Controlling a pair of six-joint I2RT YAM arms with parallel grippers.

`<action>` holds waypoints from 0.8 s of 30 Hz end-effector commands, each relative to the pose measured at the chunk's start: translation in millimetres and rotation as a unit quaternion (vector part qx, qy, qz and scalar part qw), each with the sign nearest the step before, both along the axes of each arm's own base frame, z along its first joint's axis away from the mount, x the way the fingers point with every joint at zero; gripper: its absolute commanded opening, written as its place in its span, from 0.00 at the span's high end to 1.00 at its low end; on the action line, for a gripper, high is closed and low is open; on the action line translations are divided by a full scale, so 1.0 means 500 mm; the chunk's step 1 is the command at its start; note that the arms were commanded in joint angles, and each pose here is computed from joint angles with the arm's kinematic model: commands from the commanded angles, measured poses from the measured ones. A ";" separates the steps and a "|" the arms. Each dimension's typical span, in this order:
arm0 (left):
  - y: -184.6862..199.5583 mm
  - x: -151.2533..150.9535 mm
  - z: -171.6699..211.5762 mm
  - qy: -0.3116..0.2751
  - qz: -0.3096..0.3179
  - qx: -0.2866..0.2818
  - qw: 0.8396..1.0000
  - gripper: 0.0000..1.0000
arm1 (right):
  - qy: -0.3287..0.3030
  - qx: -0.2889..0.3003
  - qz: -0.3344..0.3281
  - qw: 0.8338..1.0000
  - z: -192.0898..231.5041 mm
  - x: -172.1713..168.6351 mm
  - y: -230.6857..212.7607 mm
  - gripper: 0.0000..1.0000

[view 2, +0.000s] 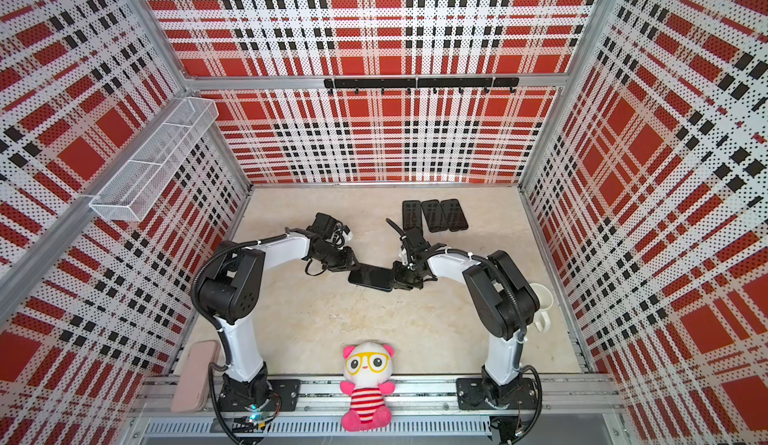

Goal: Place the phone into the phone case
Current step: 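Open the right gripper off the phone edge while left keeps gripping the cased phone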

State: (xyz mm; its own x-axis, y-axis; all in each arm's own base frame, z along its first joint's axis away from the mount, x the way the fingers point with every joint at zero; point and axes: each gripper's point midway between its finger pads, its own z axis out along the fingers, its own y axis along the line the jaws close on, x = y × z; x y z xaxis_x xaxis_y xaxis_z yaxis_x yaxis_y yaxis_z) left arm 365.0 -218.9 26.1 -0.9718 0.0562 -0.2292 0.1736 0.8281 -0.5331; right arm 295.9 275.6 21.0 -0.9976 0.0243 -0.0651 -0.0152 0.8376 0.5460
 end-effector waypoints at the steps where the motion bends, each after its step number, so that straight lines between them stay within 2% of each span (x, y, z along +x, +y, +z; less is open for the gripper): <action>1: -0.059 -0.044 0.016 0.016 -0.010 -0.064 0.998 0.67 | 0.078 -0.084 0.040 0.993 -0.150 -0.124 -0.012 0.89; 8: -0.058 -0.071 0.000 0.021 0.010 -0.068 0.997 0.67 | 0.100 -0.166 0.056 0.979 -0.210 -0.165 -0.063 0.90; 14: -0.059 -0.076 -0.010 0.024 0.012 -0.065 0.998 0.67 | 0.111 -0.264 0.091 0.954 -0.249 -0.194 -0.112 0.89; 24: -0.065 -0.080 -0.010 0.029 0.007 -0.071 0.997 0.68 | 0.112 -0.318 0.108 0.935 -0.288 -0.205 -0.147 0.88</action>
State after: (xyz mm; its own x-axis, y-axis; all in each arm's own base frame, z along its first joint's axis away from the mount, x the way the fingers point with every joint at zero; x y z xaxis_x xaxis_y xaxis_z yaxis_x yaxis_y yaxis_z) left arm 364.1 -215.3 26.3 -0.9573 -0.0850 -0.2763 0.0920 0.8165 -0.5700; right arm 293.2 274.9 9.0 -0.9893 -0.0504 -0.1367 -0.0904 0.9480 0.3053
